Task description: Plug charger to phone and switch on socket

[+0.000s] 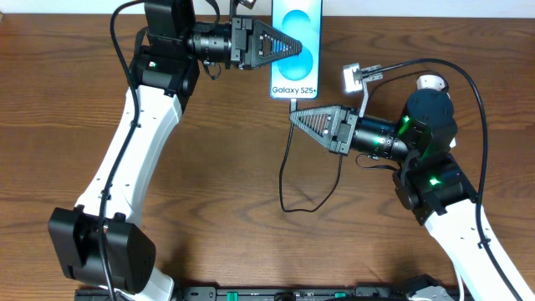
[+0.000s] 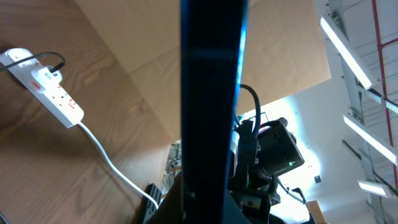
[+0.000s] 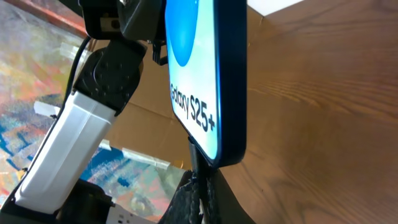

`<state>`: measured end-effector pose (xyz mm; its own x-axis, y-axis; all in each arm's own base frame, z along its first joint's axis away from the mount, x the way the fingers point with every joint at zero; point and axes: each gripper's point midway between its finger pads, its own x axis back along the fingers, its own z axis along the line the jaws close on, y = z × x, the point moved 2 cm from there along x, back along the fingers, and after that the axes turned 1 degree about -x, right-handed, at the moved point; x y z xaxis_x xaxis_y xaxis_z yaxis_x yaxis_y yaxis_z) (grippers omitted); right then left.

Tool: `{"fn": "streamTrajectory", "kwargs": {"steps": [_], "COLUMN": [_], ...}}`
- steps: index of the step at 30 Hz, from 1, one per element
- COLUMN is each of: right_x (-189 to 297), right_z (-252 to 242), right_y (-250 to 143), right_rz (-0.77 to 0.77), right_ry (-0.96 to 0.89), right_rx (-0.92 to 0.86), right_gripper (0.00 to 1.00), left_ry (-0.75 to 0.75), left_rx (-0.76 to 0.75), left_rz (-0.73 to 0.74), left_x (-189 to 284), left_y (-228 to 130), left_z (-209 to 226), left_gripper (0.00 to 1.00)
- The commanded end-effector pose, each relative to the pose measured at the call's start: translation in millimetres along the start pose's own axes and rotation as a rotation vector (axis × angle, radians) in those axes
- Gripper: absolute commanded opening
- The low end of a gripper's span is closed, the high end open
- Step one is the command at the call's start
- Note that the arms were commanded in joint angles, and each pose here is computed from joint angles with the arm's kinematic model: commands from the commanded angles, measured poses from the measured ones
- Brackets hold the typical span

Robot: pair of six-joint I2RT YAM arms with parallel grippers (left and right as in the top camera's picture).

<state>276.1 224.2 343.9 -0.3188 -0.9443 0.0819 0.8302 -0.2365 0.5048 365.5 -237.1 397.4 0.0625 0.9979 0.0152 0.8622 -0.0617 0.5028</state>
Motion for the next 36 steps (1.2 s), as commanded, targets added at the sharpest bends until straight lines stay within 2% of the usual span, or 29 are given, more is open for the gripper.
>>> {"fn": "streamTrajectory", "kwargs": {"steps": [1, 7, 9, 10, 12, 13, 19, 24, 27, 31, 36], "right_x": [3, 4, 4, 4, 4, 4, 3, 4, 5, 12, 29], "right_z": [-4, 0, -1, -1, -3, -3, -10, -23, -36, -61, -88], "right_y": [19, 23, 23, 22, 22, 21, 14, 4, -5, -20, -34], "right_rz": [-0.109, -0.128, -0.126, -0.124, -0.121, -0.119, -0.088, -0.047, -0.018, 0.017, 0.058], "right_ry": [-0.045, -0.036, -0.038, -0.041, -0.045, -0.047, -0.071, -0.117, -0.174, -0.293, -0.415], "right_rx": [0.017, 0.042, 0.047, 0.044, 0.039, 0.035, 0.023, -0.006, -0.014, -0.051, -0.11], "right_gripper": [0.01, 0.02, 0.07, 0.12, 0.35, 0.43, 0.81, 0.86, 0.88, 0.9, 0.93], "left_ry": [-0.043, -0.043, -0.042, -0.042, -0.042, -0.042, -0.021, 0.017, 0.077, 0.233, 0.524], "left_rx": [-0.028, -0.028, -0.028, -0.028, -0.028, -0.029, -0.042, -0.011, 0.078, 0.195, 0.333], "left_rz": [0.053, 0.053, 0.053, 0.053, 0.053, 0.052, 0.022, -0.023, -0.053, -0.063, -0.042], "left_x": [0, 0, 0, 0, 0, 0, 0, 0, -1, 2, 19], "left_y": [-6, -6, -6, -6, -6, -6, -1, 5, 5, -14, -49], "left_z": [-15, -15, -15, -15, -15, -15, -11, 5, 32, 86, 149], "left_gripper": [0.07, 0.07, 0.07, 0.07, 0.07, 0.07, 0.07, 0.07, 0.07, 0.07, 0.07]}}
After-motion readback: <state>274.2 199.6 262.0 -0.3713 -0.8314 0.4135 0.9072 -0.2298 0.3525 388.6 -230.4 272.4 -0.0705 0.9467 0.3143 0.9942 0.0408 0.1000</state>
